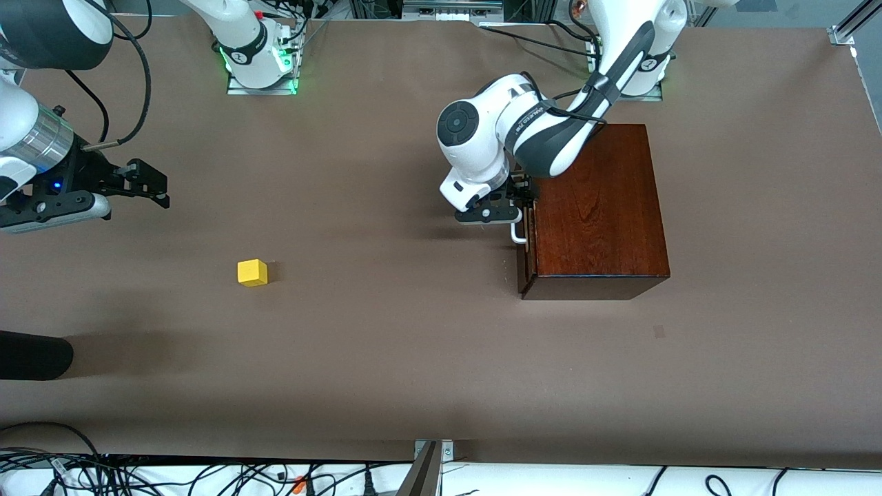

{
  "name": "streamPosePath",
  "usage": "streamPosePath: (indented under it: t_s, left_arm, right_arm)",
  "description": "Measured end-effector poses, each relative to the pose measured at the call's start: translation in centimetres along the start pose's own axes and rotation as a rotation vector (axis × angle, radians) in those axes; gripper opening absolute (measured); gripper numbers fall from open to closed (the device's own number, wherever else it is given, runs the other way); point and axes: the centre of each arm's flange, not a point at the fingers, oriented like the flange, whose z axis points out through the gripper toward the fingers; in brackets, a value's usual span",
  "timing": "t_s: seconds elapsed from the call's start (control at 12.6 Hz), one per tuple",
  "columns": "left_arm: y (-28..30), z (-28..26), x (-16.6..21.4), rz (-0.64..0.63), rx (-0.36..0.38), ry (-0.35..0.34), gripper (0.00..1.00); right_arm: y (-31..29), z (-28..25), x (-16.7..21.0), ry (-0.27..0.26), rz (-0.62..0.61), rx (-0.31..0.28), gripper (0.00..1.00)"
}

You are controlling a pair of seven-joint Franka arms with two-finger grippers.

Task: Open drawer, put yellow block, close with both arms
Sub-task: 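Grasp the white drawer handle with the left gripper, then pull the drawer open with the left gripper while the right gripper grasps the cube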

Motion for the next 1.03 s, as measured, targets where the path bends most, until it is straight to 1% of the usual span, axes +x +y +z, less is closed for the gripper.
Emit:
streamPosePath:
  t_s: [0.16,0.4,0.72,0.88,1.03]
  left_arm:
    - [0.1,0.0,-0.1,0.001,0.003,0.003,1.00]
    - [1.6,0.5,-1.4,0.000,0.012,-0.002,1.00]
    - [1.5,1.2,-1.2,-0.008,0.020,-0.010,1.00]
    - [1.4,1.2,-1.1,-0.010,0.018,-0.010,1.00]
    - [1.6,1.4,-1.0,-0.009,0.010,-0.006,1.00]
  right_arm:
    - [0.0,0.0,0.0,0.000,0.000,0.000,1.00]
    - [0.0,0.0,0.0,0.002,0.000,0.000,1.00]
    - [-0.4,-0.2,0.3,0.029,0.011,0.046,1.00]
    - [-0.4,0.1,0.4,0.025,0.012,0.049,1.00]
    - [-0.4,1.1,0.7,0.009,0.013,0.049,1.00]
